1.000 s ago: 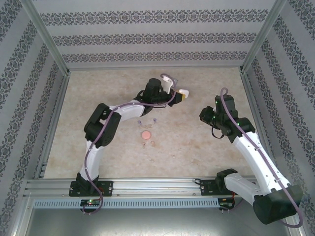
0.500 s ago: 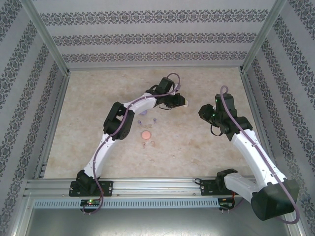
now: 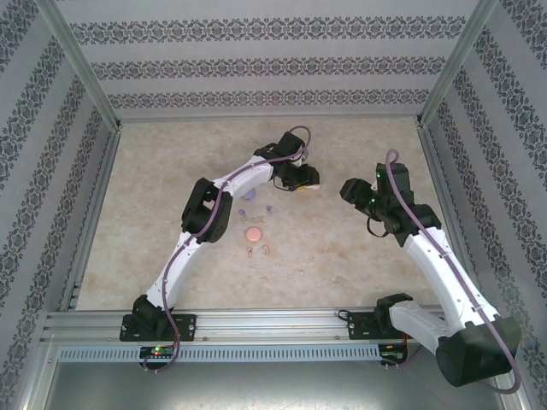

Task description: Insert the wireless bluetooth earbuds into the charging case

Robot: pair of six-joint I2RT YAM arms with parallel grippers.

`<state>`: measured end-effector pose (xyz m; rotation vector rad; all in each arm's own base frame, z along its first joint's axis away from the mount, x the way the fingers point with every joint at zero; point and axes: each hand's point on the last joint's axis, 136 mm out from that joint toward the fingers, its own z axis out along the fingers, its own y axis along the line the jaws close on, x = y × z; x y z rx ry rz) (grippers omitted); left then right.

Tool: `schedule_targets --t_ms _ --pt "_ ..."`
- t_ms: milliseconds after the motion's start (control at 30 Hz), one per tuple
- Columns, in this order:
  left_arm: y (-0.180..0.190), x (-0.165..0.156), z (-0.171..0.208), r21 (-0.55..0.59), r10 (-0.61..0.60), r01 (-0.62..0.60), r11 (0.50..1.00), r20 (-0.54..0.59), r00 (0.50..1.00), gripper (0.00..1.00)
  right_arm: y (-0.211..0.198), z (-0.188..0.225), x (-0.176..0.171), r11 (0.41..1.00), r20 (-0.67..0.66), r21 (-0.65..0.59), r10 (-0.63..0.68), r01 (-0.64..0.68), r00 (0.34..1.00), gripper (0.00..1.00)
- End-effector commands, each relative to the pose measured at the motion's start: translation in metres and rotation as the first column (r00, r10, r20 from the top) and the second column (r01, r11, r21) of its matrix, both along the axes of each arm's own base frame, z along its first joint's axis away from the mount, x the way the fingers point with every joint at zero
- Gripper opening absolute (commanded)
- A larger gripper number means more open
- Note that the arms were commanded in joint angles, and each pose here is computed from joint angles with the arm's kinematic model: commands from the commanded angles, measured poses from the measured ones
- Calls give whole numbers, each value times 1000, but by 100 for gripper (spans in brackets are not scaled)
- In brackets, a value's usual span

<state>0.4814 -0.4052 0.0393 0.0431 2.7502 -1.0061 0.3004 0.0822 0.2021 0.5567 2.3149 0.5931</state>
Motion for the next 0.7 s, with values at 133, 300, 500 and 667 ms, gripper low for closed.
schedule_targets --t_ms 133,300,500,667 --pt "48 -2 3 238 22 -31 971 39 999 72 -6 26 -4 1000 52 -7 -10 11 999 65" --pt "65 5 44 289 -3 -42 956 153 988 76 -8 31 -8 1000 56 -15 -10 11 998 66" --pt "92 5 130 314 -12 -114 943 374 927 78 -1 22 -12 999 34 -17 28 -27 999 67" --pt "131 -8 190 313 29 -228 922 531 847 88 22 3 -13 994 -16 -63 92 -93 996 69"
